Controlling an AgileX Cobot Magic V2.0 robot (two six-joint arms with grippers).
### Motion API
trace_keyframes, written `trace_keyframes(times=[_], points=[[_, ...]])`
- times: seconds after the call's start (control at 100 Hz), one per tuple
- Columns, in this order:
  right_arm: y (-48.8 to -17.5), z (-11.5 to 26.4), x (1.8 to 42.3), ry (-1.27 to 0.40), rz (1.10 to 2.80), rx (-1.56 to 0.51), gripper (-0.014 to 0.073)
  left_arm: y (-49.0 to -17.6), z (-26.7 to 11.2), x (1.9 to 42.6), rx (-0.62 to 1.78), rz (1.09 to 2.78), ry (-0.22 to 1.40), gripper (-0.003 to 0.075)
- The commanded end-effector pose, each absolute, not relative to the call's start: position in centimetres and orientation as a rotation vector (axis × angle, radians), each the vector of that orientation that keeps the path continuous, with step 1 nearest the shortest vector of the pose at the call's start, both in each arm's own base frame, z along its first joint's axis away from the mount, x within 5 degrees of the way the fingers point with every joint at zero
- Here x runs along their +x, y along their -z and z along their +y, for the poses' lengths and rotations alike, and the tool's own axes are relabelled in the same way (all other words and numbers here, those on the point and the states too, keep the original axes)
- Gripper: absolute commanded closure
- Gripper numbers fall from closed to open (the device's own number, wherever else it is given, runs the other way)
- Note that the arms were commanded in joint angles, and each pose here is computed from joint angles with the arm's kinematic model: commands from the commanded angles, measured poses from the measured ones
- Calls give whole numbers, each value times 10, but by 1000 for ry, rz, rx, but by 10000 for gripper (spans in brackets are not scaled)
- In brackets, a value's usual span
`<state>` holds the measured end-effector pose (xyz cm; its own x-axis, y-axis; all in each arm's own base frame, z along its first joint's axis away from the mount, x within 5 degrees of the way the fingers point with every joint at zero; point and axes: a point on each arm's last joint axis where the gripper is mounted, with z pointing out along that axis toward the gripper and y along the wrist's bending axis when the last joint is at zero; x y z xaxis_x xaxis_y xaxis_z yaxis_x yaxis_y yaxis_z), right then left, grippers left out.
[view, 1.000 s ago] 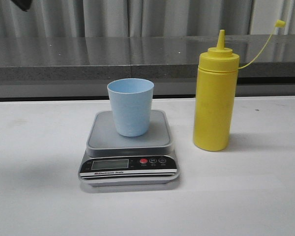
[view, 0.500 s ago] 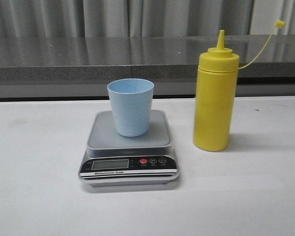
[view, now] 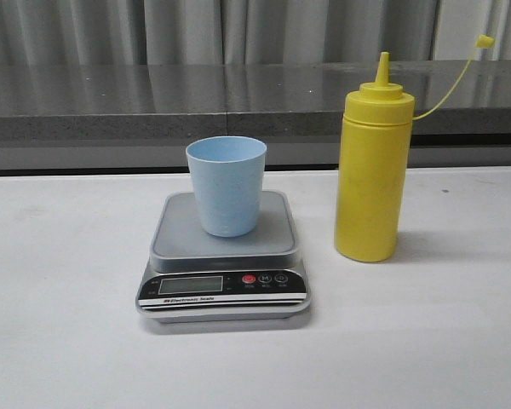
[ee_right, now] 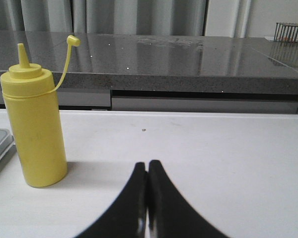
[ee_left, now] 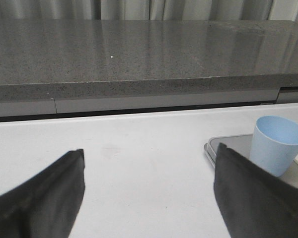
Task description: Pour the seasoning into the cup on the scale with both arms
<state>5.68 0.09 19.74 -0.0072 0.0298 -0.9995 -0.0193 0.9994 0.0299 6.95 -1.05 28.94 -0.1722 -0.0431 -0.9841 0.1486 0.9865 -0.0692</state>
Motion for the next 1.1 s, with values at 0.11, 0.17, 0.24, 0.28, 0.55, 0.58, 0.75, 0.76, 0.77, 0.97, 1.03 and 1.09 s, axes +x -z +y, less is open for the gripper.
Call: trace_keyframes(times=[0.11,0.17,0.24,0.28,0.55,0.58,0.75,0.76,0.77,0.97,1.03,1.09], points=[[-213,1,54,-32,1453,-1,662,-299,-11,70,80,1648,178,232],[-213,1,54,-32,1453,-1,662,-300,-11,70,87,1634,170,276],[-213,1,54,-32,1453,-1,662,-300,-11,70,93,1633,161,351],[-213,1,54,-32,1453,-1,662,-300,-11,70,94,1633,159,405],[-213,1,54,-32,1453,-1,662,-300,-11,70,94,1635,158,742],[-213,1,54,-32,1453,-1,662,-300,-11,70,94,1635,158,740],[-213,1,54,-32,1453,-1,662,-298,-10,70,93,1649,156,740],[-213,1,54,-32,1453,-1,662,-298,-10,70,93,1649,156,740],[-213,1,54,-32,1453,-1,662,-298,-10,70,93,1649,156,740],[-216,1,53,-34,1423,-4,662,-298,-10,70,93,1649,156,740],[-220,2,53,-37,1382,-6,662,-298,-10,70,93,1649,156,740],[-224,2,52,-45,1334,-5,662,-298,-10,70,93,1649,156,740]])
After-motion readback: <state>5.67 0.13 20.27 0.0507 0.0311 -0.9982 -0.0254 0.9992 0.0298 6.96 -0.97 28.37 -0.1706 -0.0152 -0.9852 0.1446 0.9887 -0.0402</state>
